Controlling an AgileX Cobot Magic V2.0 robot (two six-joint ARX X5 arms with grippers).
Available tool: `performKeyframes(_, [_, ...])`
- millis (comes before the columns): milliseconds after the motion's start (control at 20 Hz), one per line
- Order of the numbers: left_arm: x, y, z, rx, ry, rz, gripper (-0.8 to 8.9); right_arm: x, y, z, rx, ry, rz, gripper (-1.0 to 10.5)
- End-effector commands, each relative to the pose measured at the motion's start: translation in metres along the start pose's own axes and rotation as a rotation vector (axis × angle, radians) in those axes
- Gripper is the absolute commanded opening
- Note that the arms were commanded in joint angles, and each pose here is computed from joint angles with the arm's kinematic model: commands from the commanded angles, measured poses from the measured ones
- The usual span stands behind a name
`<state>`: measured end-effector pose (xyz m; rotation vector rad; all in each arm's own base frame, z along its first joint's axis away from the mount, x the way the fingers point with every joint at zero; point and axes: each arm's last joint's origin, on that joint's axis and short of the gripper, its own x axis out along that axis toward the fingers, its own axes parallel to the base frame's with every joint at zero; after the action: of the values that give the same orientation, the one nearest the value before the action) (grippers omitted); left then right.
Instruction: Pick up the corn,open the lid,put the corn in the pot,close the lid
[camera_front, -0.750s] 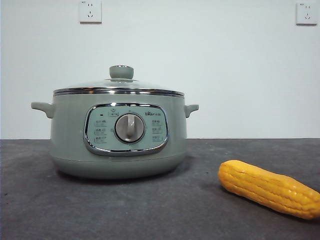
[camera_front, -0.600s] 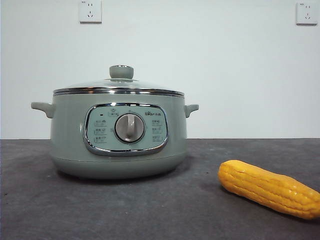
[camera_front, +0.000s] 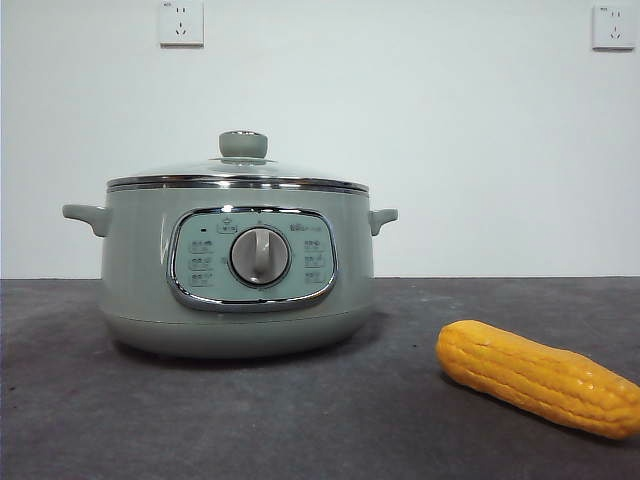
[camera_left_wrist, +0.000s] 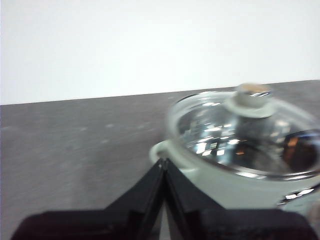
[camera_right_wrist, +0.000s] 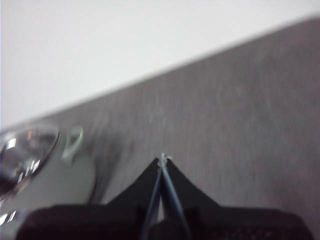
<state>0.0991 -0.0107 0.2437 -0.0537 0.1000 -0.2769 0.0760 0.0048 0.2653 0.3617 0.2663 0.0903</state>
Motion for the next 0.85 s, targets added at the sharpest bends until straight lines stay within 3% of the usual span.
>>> performKeyframes(50, [0.003,-0.003,0.008,-0.066,0.017,-0.112,-0.03,-0.005,0.006,0.011,0.022,0.146,-0.012,0.0])
performKeyframes(350, [0.014,-0.006,0.009,-0.186,0.116,-0.329,-0.04,-0.006,0.014,0.025,0.079,0.376,0.006,0.0])
performKeyframes(700, [0.029,-0.007,0.01,-0.322,0.336,-0.477,-0.06,0.021,0.023,0.036,0.046,0.576,0.244,0.1])
performKeyframes(850, [0.035,-0.009,0.014,-0.334,0.45,-0.515,-0.06,0.045,0.025,0.038,0.013,0.697,0.263,1.8])
